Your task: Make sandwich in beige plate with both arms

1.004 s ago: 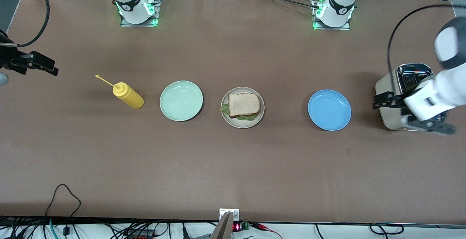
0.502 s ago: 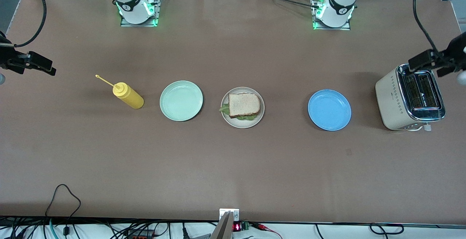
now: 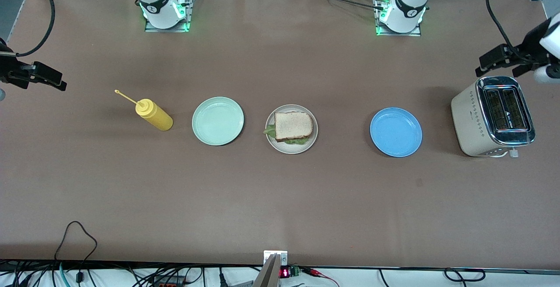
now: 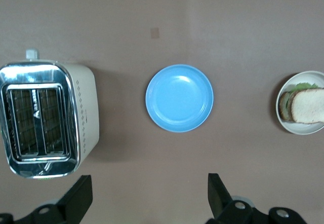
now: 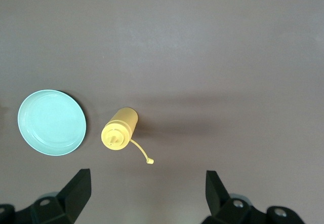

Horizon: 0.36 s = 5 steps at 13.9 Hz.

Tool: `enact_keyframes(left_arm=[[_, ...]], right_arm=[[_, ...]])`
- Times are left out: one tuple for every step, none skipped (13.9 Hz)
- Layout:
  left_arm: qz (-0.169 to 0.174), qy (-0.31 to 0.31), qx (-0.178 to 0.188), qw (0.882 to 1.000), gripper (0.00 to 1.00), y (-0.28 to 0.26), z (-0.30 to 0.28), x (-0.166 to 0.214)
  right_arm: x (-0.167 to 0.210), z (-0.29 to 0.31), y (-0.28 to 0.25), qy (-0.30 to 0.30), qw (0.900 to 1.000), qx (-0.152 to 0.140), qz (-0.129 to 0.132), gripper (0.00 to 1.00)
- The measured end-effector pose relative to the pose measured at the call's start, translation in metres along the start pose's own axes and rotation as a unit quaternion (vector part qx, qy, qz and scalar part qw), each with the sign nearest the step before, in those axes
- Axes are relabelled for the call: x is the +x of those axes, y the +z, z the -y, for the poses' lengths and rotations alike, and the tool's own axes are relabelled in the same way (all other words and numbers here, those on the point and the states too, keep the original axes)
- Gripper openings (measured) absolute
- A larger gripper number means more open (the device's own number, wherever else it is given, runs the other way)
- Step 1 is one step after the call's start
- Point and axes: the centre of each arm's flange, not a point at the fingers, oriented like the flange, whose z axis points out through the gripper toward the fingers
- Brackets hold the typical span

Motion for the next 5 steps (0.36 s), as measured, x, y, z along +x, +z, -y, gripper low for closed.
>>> enact_keyframes(left_arm=[[0.0,0.0,0.001,1.0,1.0,0.0,0.001,-0.007],[-0.001,0.0,0.001,1.0,1.0,0.0,0.001,-0.012],[-0.001,0.0,0.001,1.0,1.0,0.0,0.001,-0.016],[-0.001,0.0,0.001,1.0,1.0,-0.001,0.001,-0.018],[-0.001,0.0,0.001,1.0,1.0,-0.001,0.001,-0.018]], right_arm=[[0.0,0.0,0.0,0.0,1.0,0.0,0.0,1.0],[0.0,0.0,0.0,0.0,1.0,0.0,0.0,1.0],[0.0,0.0,0.0,0.0,1.0,0.0,0.0,1.0],[0.0,0.0,0.0,0.0,1.0,0.0,0.0,1.0],[0.0,0.0,0.0,0.0,1.0,0.0,0.0,1.0]])
